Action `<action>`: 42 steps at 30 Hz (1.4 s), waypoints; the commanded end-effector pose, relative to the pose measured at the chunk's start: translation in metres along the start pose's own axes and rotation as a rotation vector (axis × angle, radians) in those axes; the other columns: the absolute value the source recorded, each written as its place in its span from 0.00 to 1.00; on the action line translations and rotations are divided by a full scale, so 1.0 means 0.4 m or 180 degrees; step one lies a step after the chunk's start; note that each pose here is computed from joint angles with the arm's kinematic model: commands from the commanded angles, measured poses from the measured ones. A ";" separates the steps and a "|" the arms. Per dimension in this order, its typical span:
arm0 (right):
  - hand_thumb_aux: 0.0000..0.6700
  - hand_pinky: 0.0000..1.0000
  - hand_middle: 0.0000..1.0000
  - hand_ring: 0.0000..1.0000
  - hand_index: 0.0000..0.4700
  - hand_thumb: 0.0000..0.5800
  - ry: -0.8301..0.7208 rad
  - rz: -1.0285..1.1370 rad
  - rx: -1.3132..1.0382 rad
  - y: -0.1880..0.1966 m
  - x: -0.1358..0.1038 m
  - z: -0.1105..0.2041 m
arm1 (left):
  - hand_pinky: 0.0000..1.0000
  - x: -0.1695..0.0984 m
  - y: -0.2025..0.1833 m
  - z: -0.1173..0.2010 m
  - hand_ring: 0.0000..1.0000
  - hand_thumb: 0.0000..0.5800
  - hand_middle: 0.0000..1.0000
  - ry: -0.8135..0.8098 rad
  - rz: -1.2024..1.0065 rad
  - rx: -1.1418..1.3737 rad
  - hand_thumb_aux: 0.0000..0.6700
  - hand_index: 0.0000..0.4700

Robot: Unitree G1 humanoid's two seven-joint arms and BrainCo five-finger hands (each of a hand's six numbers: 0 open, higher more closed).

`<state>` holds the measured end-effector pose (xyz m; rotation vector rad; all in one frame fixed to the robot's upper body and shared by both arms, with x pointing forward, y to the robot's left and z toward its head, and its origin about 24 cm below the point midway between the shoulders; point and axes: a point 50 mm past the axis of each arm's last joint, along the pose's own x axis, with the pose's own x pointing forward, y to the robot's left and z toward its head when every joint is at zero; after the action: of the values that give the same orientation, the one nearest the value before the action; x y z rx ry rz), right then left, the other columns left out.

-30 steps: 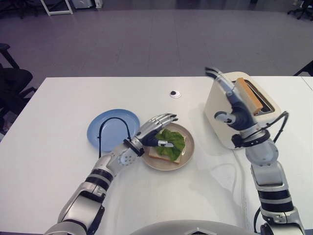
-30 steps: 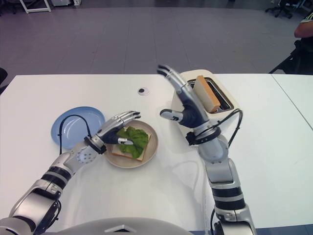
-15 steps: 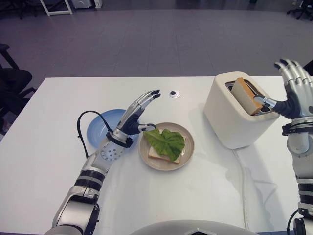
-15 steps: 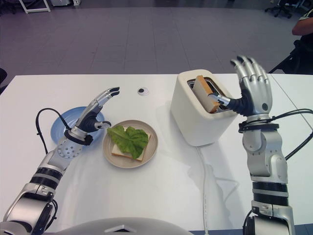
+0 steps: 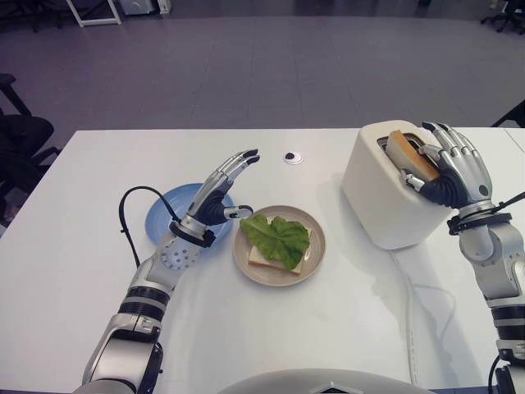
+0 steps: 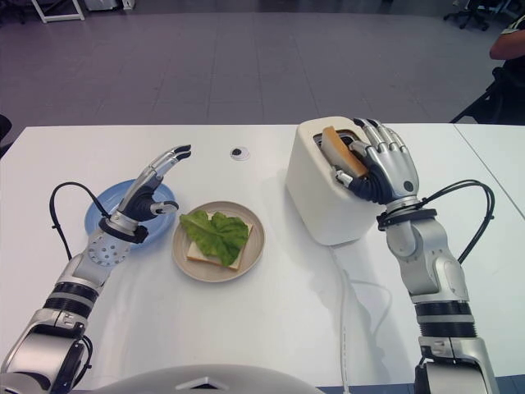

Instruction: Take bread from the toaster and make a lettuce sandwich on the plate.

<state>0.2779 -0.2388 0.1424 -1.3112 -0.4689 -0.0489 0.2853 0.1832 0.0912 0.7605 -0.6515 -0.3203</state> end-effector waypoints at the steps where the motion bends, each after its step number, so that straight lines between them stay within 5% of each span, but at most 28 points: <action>1: 1.00 0.00 0.00 0.00 1.00 1.00 -0.0062 -0.0063 0.0109 -0.009 0.004 0.009 | 0.00 -0.006 -0.001 -0.007 0.00 0.00 0.00 0.0050 -0.0058 0.0045 0.00 0.00; 11: 1.00 0.02 0.02 0.02 1.00 1.00 -0.0107 -0.0757 0.0392 -0.090 0.012 0.016 | 0.00 -0.005 0.003 -0.008 0.00 0.00 0.00 0.0037 -0.0007 0.0034 0.00 0.00; 12: 1.00 0.29 0.29 0.29 1.00 1.00 -0.0176 -0.0886 0.0476 -0.107 0.013 0.025 | 0.00 -0.004 0.006 -0.008 0.00 0.00 0.00 0.0030 0.0012 0.0033 0.00 0.00; 13: 1.00 0.94 0.94 0.94 1.00 1.00 -0.0263 -0.0985 0.0576 -0.120 0.013 0.036 | 0.00 -0.004 0.008 -0.007 0.00 0.00 0.00 0.0024 0.0030 0.0033 0.00 0.00; 14: 1.00 1.00 1.00 1.00 1.00 1.00 -0.0411 -0.1059 0.0783 -0.132 0.012 0.057 | 0.00 -0.003 0.012 -0.007 0.00 0.00 0.00 0.0020 0.0051 0.0030 0.00 0.00; 25: 1.00 1.00 1.00 1.00 1.00 1.00 -0.1310 -0.0592 0.2181 -0.124 0.011 0.223 | 0.00 -0.013 0.082 0.043 0.00 0.00 0.00 -0.0457 0.0591 -0.0803 0.00 0.00; 35: 1.00 1.00 1.00 1.00 1.00 1.00 -0.1163 0.0855 0.2897 0.127 -0.008 0.335 | 0.00 -0.065 0.137 0.142 0.00 0.00 0.00 -0.1380 0.0369 -0.2224 0.00 0.00; 42: 1.00 1.00 1.00 1.00 1.00 1.00 -0.0890 0.1311 0.2930 0.266 -0.016 0.346 | 0.00 -0.106 0.049 0.167 0.00 0.00 0.00 -0.1437 -0.0754 -0.2033 0.00 0.00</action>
<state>0.2557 -0.0838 0.0719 -0.4575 -0.3806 0.6350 0.2132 0.1877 0.1365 0.0534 -0.8832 -0.8175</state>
